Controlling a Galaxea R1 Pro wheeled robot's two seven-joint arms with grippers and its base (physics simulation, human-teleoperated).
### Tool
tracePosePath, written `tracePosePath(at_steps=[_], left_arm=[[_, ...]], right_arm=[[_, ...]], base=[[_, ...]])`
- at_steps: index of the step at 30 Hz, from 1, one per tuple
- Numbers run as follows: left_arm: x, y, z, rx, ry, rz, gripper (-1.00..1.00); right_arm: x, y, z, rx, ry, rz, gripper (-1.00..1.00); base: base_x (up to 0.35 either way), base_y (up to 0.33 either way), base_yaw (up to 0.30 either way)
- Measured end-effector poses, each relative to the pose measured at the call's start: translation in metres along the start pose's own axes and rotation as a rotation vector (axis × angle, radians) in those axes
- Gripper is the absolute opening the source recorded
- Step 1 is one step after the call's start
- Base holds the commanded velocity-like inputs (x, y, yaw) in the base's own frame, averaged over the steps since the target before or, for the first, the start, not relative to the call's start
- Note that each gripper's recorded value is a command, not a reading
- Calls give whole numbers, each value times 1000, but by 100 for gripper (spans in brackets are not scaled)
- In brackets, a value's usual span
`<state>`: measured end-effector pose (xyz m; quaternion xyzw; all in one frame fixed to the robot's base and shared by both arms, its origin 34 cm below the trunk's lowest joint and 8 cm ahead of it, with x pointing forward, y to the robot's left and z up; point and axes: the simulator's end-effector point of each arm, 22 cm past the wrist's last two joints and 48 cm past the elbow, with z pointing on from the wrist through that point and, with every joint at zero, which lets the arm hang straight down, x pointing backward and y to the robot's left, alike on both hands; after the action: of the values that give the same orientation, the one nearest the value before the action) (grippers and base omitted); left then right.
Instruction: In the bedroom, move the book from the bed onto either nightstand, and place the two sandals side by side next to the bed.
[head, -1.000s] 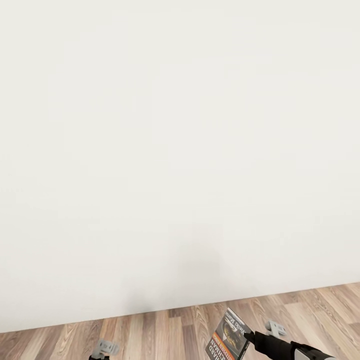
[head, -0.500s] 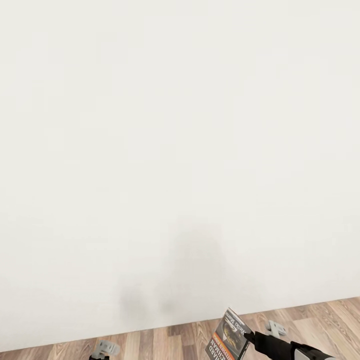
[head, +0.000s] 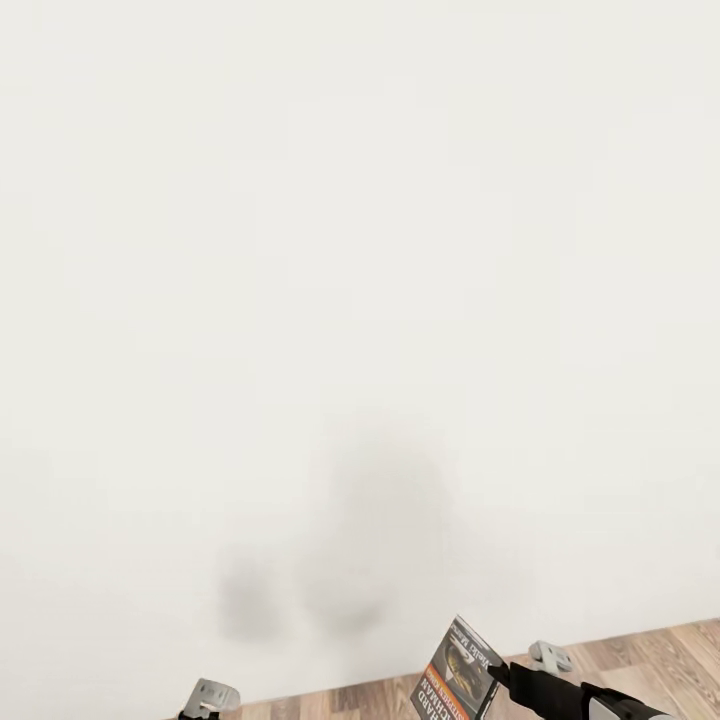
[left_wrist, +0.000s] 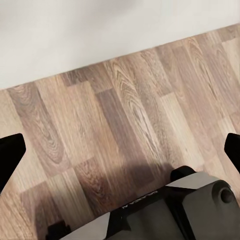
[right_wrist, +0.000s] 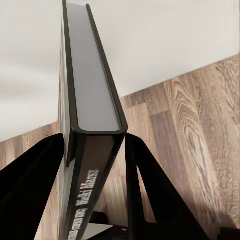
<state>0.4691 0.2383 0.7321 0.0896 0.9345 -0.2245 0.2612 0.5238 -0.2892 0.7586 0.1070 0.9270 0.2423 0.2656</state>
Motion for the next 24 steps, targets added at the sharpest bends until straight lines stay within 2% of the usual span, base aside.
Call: tracePosePath(at_steps=[24], left_arm=[[0, 0, 0, 0, 0, 0, 100]], right_arm=[[0, 0, 0, 0, 0, 1, -100]], base=[[7, 0, -197]])
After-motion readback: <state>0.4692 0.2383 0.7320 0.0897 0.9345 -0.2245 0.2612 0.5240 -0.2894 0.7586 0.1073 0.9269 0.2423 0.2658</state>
